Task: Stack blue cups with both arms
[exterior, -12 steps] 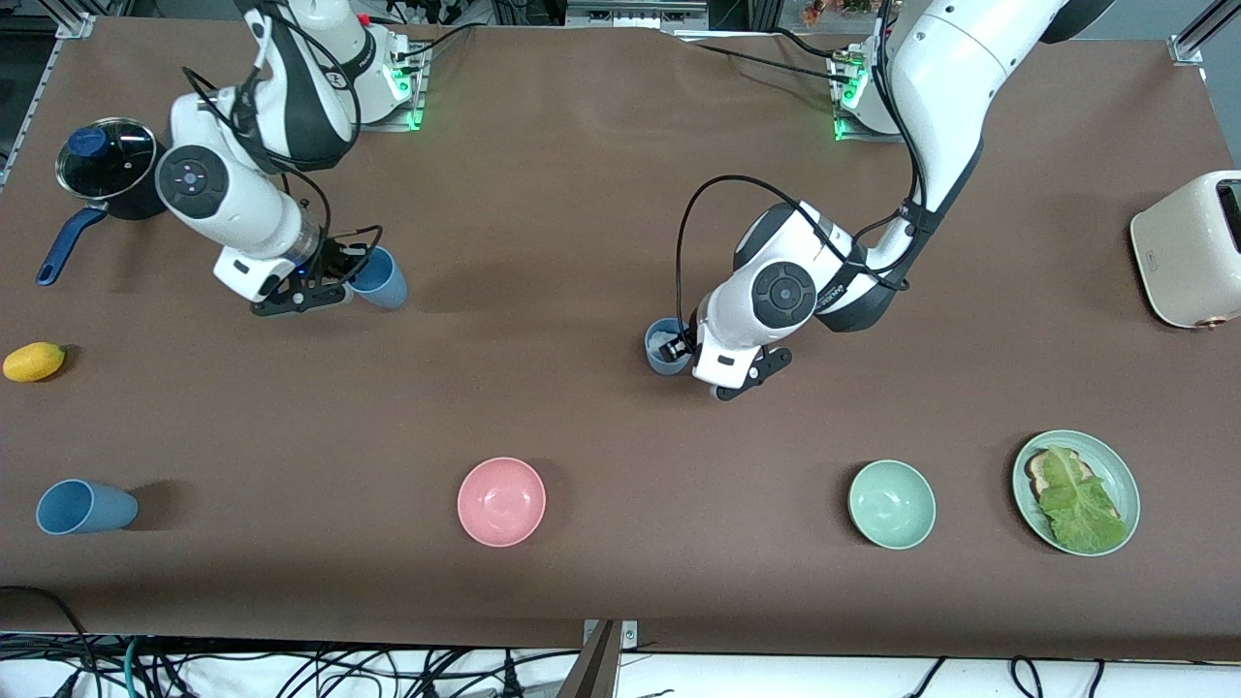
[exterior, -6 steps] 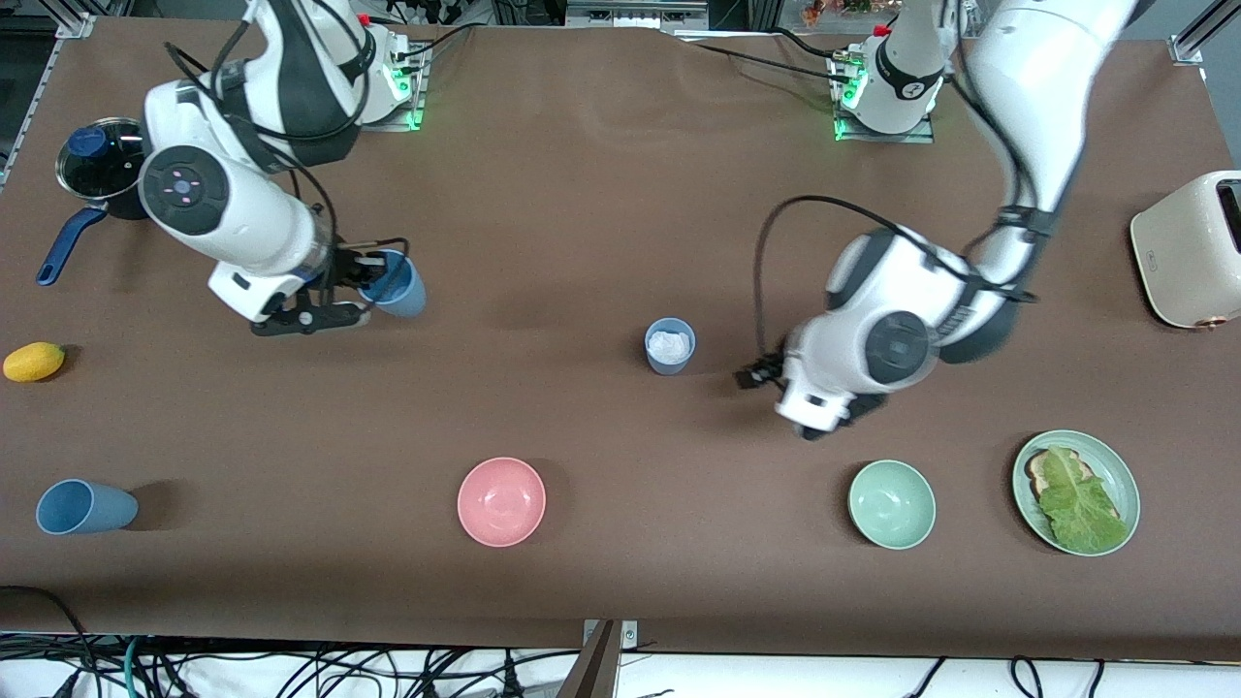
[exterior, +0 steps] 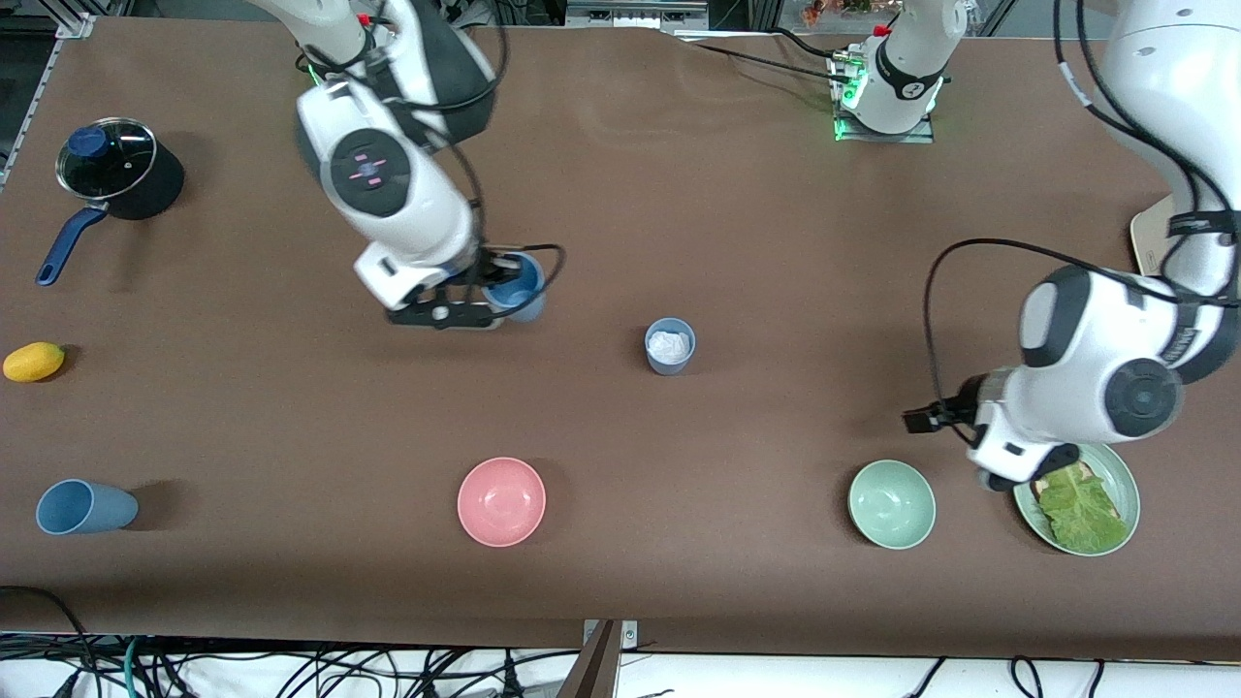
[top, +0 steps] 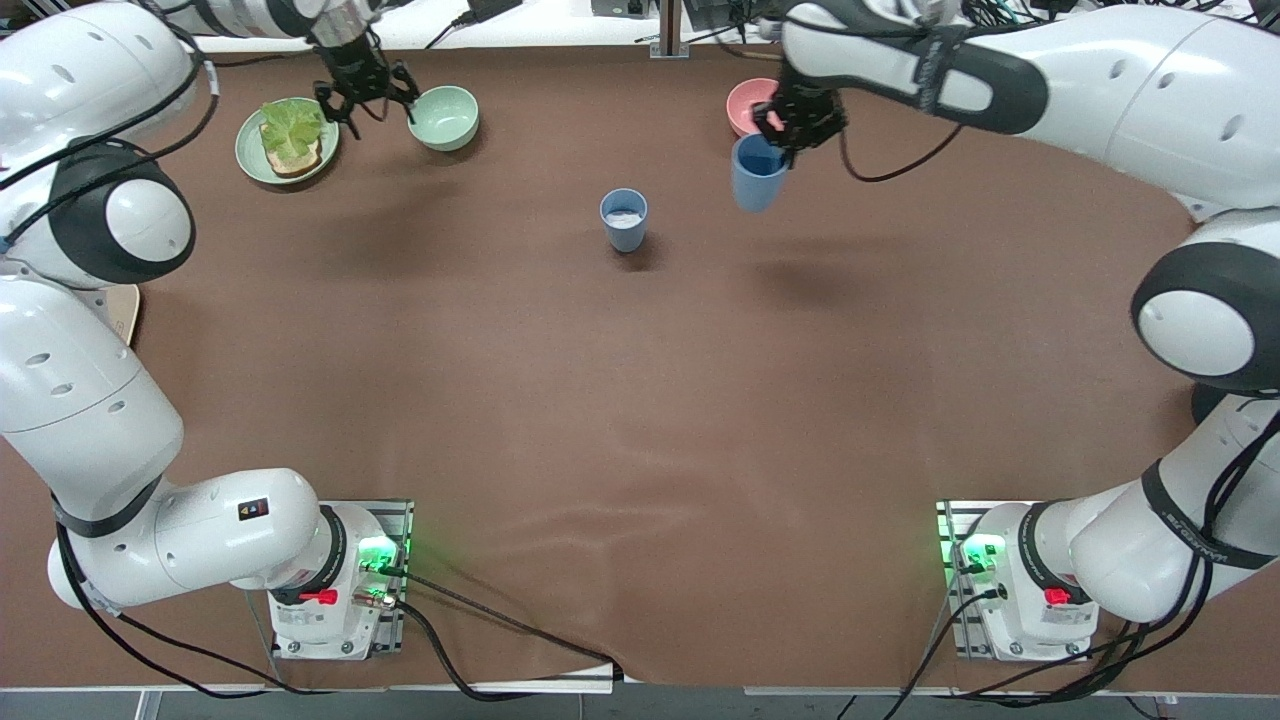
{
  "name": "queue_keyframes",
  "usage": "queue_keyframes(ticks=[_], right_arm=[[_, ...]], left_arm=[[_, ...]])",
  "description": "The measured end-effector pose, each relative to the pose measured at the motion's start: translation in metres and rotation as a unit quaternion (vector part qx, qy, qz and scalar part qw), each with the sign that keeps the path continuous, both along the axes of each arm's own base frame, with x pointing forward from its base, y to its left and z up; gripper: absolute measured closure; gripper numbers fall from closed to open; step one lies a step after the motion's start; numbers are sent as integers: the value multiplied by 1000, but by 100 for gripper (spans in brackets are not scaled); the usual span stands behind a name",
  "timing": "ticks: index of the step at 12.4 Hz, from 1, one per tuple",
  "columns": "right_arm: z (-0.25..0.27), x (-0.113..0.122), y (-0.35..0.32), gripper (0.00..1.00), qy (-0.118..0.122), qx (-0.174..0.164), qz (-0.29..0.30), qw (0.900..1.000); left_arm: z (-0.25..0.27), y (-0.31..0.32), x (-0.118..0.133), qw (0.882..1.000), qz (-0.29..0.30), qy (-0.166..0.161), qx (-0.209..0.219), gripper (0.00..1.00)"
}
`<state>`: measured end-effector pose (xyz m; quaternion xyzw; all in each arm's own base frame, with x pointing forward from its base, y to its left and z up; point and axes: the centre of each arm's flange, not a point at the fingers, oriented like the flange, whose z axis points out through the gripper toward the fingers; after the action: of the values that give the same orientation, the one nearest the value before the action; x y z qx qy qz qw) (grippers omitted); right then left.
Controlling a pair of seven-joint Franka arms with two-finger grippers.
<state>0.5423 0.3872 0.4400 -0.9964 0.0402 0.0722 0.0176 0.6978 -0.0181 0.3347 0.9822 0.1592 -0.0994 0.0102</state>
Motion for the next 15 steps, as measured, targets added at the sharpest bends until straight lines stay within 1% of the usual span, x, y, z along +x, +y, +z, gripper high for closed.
queue_keyframes(ticks=[3,5,7,9,10,13,15], right_arm=[[19,-21,91,96,-25,23,-50,998],[17,-25,132,96,-40,47,-82,995],[0,-18,149,96,-54,68,-98,991],[-17,-6,151,96,-65,79,-107,989],[-24,-4,151,96,-64,79,-108,989],[-31,-10,156,96,-58,65,-99,991],[-32,-12,155,96,-64,49,-92,992]], left_arm=[[19,70,-6,999,-49,-4,-12,0],[33,94,-11,997,-69,-5,-15,0],[56,92,-17,996,-93,-5,-13,0],[86,91,-24,994,-104,-11,-4,0],[97,93,-27,994,-106,-14,0,0],[107,92,-31,994,-107,-13,3,0],[119,85,-32,994,-111,-20,12,0]])
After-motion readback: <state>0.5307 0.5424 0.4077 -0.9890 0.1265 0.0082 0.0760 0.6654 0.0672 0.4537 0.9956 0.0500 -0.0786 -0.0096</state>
